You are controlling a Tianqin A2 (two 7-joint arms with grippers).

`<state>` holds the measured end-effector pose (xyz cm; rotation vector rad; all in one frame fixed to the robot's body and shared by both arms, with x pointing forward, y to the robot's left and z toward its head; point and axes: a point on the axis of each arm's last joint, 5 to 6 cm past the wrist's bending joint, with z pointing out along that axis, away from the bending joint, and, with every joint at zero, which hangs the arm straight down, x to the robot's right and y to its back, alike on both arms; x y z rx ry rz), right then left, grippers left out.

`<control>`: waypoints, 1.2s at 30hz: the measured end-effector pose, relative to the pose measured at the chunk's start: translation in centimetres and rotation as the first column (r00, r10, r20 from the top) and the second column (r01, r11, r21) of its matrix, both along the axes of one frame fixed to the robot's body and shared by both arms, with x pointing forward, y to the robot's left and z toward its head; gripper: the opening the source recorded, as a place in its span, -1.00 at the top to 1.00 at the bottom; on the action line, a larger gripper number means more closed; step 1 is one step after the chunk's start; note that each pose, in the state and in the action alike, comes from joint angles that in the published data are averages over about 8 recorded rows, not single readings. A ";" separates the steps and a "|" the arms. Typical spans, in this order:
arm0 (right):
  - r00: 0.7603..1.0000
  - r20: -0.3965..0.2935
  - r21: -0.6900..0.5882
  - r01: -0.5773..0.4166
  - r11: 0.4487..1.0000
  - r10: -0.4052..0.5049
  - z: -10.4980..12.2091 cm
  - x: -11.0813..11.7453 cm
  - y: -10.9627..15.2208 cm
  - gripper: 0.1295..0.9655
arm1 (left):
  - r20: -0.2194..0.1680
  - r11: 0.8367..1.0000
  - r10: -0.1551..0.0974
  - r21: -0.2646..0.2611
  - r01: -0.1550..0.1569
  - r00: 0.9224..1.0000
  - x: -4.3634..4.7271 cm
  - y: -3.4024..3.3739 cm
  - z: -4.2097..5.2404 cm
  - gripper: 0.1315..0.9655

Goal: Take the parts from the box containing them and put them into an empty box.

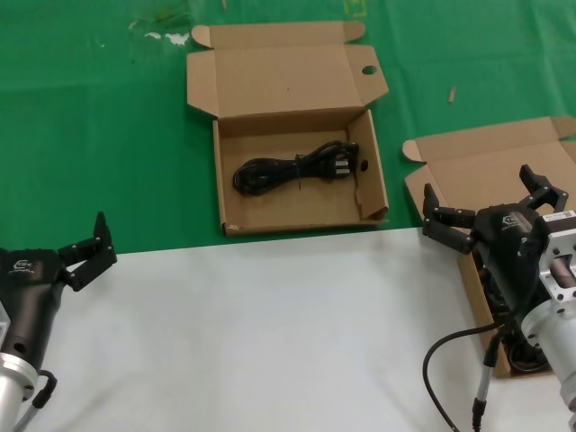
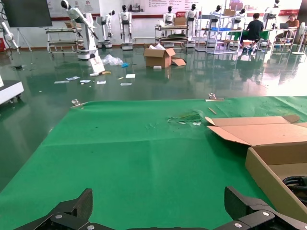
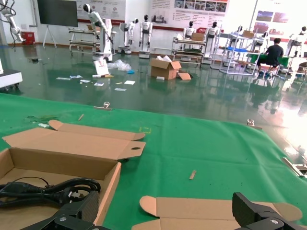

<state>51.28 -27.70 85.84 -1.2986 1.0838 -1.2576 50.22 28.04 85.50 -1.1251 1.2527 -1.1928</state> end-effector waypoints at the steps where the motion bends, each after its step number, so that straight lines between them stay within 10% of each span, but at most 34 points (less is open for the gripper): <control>1: 1.000 0.000 0.000 0.000 1.000 0.000 0.0 0.0 0.0 -1.00 | 0.000 1.000 0.000 0.000 0.000 1.000 0.00 0.00 0.00 -1.00; 36: 1.000 0.000 0.000 0.000 1.000 0.000 0.0 0.0 0.0 -1.00 | 0.000 1.000 0.000 0.000 0.000 1.000 0.00 0.00 0.00 -1.00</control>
